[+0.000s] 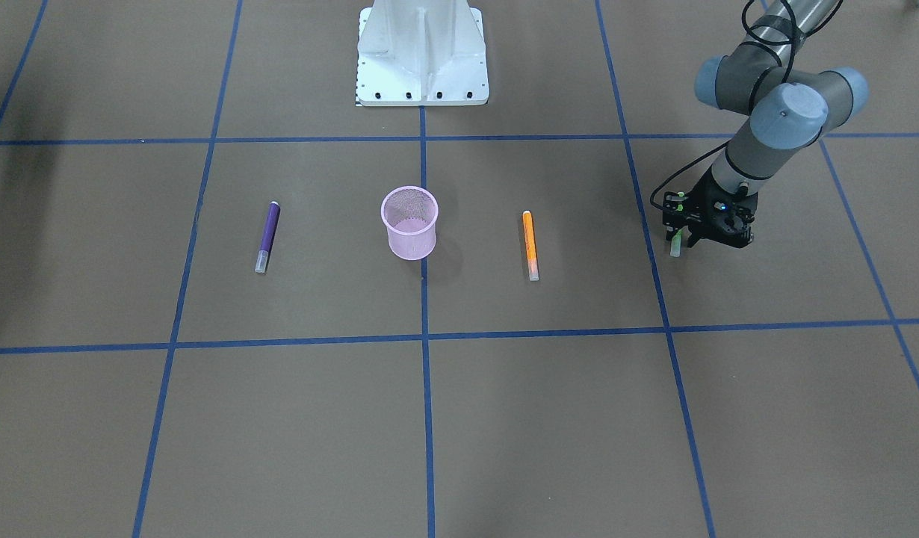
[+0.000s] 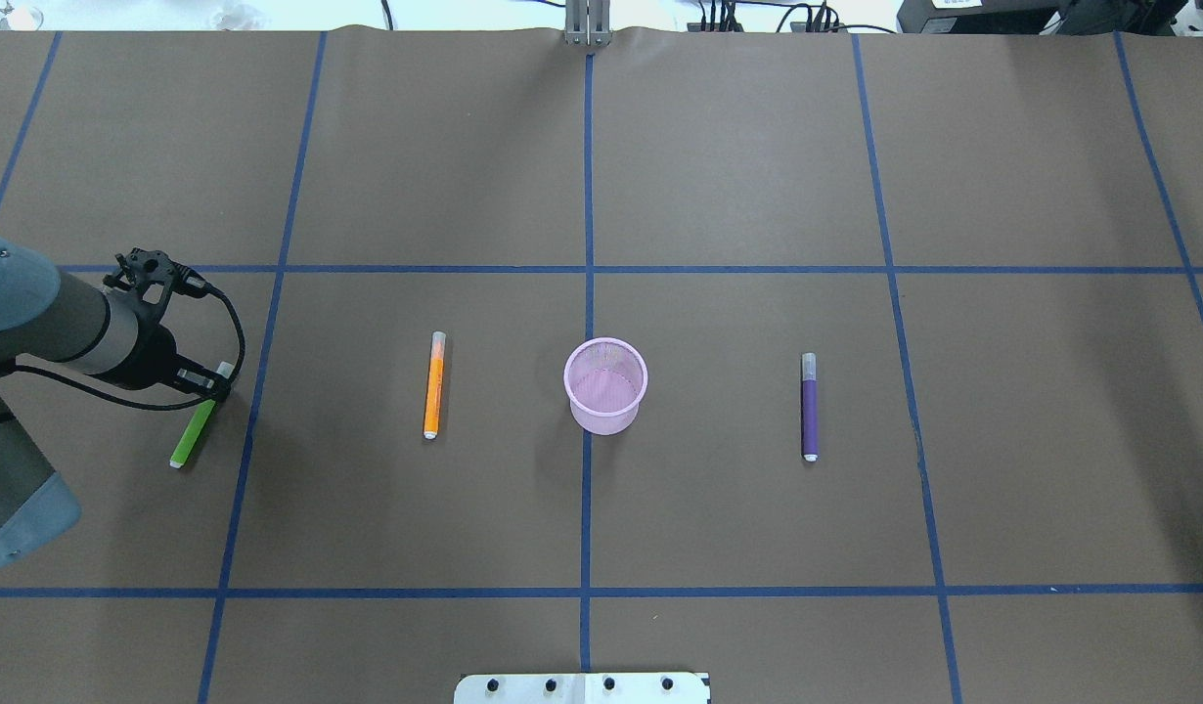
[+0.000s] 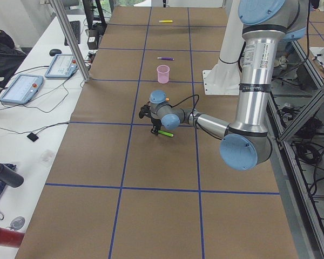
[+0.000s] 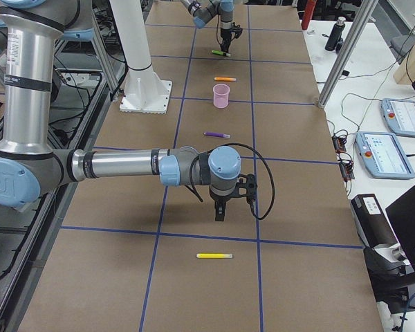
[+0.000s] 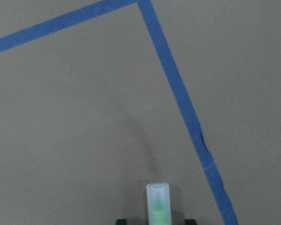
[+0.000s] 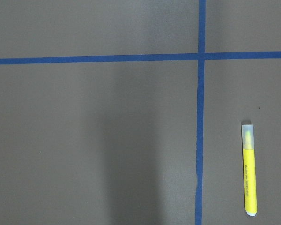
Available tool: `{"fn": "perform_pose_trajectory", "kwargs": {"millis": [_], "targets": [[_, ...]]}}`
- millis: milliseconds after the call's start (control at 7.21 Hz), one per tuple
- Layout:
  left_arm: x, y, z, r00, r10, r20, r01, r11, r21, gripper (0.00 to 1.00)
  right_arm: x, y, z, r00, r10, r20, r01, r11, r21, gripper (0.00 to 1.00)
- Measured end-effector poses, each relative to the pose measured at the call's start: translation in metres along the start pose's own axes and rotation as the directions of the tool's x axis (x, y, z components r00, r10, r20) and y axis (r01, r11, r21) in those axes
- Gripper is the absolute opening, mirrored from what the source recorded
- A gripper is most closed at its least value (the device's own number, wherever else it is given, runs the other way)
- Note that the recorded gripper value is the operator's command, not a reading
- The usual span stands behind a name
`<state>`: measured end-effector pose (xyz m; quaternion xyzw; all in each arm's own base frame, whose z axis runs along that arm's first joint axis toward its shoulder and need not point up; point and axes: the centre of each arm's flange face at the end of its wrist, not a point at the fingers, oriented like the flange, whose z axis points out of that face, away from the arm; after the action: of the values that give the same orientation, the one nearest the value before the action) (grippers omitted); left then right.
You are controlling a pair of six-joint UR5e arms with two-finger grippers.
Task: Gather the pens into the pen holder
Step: 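Close the left gripper on the green marker's capped end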
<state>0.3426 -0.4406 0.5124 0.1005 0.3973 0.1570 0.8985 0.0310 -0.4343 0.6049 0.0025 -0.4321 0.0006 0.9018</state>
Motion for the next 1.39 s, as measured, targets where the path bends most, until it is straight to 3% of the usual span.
{"fn": "perform_pose_trajectory", "kwargs": {"millis": [139,277,555,1110,1387], "targets": [[0.0,0.0,0.0,1.0,0.0,0.0,0.0,1.0,0.0,0.45,0.0,0.0,0.0,1.0,-0.001,0.0,0.001,1.0,0.001,1.0],[0.0,0.001,0.001,1.0,0.001,0.0,-0.001,1.0,-0.002,0.38,-0.001,0.0,0.0,1.0,-0.001,0.0,0.001,1.0,0.001,1.0],[0.002,0.001,0.001,1.0,-0.002,-0.001,0.002,1.0,-0.003,0.03,0.0,0.0,0.0,1.0,0.0,0.0,0.0,1.0,0.0,1.0],[0.008,0.005,-0.01,1.0,-0.014,-0.021,0.014,1.0,0.003,0.0,-0.007,-0.008,-0.005,1.0,-0.008,0.006,0.008,1.0,0.011,1.0],[0.021,0.004,-0.046,0.996,-0.002,-0.087,0.004,1.0,0.028,0.0,-0.02,-0.025,-0.014,1.0,-0.03,0.008,0.03,0.999,0.03,1.0]]}}
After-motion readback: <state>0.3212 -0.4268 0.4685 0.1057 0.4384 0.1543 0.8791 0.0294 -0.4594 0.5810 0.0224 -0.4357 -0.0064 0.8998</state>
